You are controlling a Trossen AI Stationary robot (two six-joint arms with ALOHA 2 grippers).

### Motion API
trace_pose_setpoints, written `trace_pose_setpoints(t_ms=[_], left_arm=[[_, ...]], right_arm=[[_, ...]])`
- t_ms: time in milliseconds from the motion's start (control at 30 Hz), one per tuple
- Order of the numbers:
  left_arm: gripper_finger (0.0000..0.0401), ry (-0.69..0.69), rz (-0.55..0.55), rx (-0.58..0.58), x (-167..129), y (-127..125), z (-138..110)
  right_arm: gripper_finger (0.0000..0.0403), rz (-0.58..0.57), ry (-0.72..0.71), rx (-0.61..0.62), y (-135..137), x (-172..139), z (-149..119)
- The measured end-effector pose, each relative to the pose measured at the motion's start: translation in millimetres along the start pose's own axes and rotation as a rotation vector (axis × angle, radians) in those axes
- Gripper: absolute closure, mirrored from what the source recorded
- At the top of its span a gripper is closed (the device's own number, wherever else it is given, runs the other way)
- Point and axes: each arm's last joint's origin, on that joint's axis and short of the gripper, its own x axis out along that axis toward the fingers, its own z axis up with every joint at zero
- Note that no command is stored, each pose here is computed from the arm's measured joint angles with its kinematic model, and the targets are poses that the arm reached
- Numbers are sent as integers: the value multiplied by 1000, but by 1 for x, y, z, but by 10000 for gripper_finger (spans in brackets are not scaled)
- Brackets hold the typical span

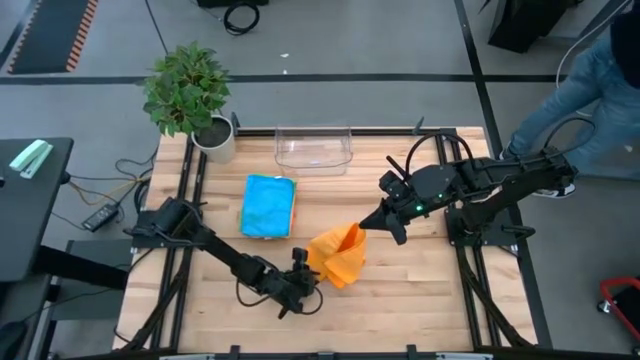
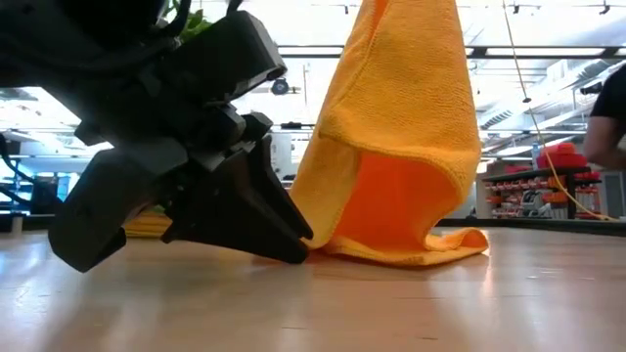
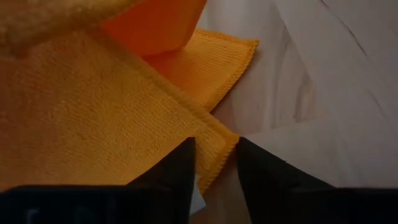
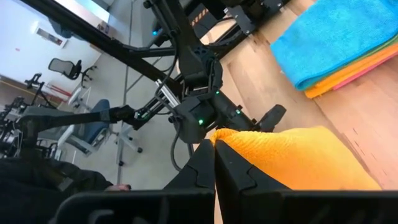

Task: Fold microfiber towels
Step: Fold the orange microfiber cloth

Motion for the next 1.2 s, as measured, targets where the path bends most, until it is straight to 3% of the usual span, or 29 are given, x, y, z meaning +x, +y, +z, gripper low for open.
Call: trace_pose_setpoints(t_ms=[267,400,533,633,833,967,1200], left_arm=[[388,7,-19,-25,-1,0,-1],[395,3,-4,-93,-11,8,6],[397,-102,31,-160,-46,28,37],[397,-161,60,-145,-78,47,55],[398,-326,87,-229,-142,97,84],[399,-421,88,-302,-177,123,91],[400,-539,131,-404,-213,163,94]], right_arm=[[400,0,0,-5,0,0,0],[400,32,54,-8,0,0,-2],[400,103,207,-31,0,-1,-9],[400,125,324,-44,-3,-3,-15],[400,48,491,-70,-16,-24,-28],[400,-24,443,-90,-22,-50,-29],[400,-90,170,-198,-29,-99,-22]])
